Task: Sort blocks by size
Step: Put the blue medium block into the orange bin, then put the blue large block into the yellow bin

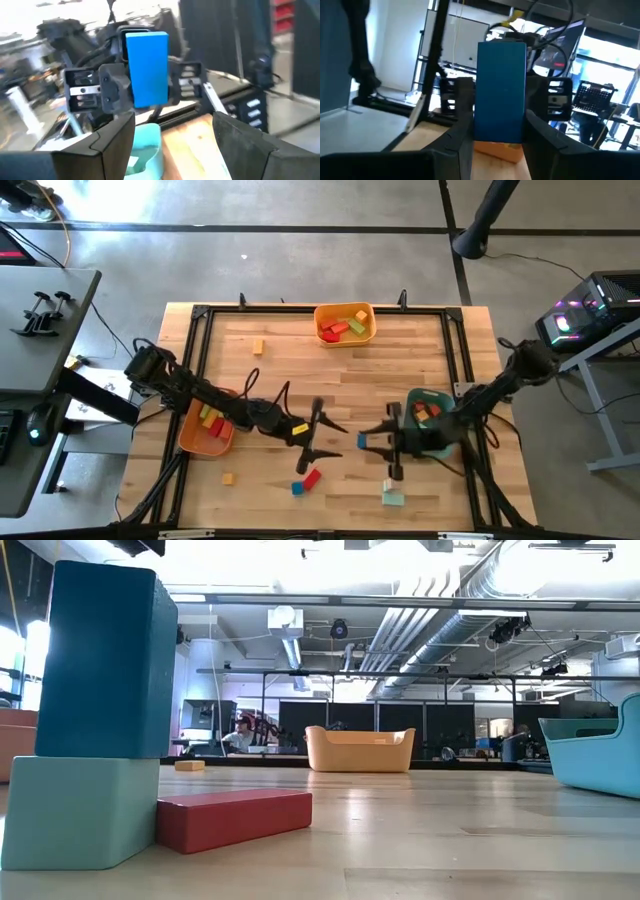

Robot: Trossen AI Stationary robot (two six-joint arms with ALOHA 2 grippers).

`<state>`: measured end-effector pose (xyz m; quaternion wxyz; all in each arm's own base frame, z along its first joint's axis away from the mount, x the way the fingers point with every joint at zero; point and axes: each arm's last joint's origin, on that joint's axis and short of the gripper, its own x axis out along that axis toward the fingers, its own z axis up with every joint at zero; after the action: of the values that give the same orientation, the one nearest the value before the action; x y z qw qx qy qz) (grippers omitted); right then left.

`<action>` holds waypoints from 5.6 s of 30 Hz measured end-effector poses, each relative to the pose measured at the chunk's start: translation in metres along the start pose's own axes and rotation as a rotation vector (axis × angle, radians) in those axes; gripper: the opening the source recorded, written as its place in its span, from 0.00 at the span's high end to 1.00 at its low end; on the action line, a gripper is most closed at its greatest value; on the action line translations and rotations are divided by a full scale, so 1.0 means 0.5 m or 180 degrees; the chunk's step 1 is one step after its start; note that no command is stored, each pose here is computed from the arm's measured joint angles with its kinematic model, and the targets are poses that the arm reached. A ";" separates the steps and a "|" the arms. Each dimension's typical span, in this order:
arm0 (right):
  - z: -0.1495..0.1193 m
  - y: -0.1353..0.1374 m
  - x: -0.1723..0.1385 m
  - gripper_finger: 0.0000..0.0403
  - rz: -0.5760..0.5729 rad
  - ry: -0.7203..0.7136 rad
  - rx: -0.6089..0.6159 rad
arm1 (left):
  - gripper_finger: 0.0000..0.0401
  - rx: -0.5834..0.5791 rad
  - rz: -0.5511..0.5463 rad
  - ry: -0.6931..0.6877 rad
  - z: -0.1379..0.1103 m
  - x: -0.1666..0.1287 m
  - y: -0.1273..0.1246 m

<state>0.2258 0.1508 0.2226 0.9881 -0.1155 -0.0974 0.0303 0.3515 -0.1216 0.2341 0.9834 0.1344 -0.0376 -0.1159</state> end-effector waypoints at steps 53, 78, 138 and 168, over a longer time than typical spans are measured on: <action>-0.037 -0.054 0.045 0.55 0.0186 0.0158 0.0085 | 0.75 0.0377 0.0791 0.0242 0.037 0.050 -0.048; -0.103 -0.098 0.054 0.45 -0.0021 0.1015 0.0448 | 0.75 -0.2308 0.3880 0.4700 0.006 -0.346 -0.004; -0.109 -0.093 0.051 0.45 0.0059 0.1137 0.0639 | 0.41 -0.3153 0.3555 0.6304 -0.035 -0.421 -0.097; -0.103 -0.087 0.045 0.45 0.0065 0.1179 0.0638 | 0.42 -0.0453 0.0127 0.1724 0.153 -0.048 -0.157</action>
<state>0.2598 0.0988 0.1876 0.9953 -0.0213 0.0905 0.0281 0.3031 -0.2090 0.2852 0.9667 0.0903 0.2322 -0.0587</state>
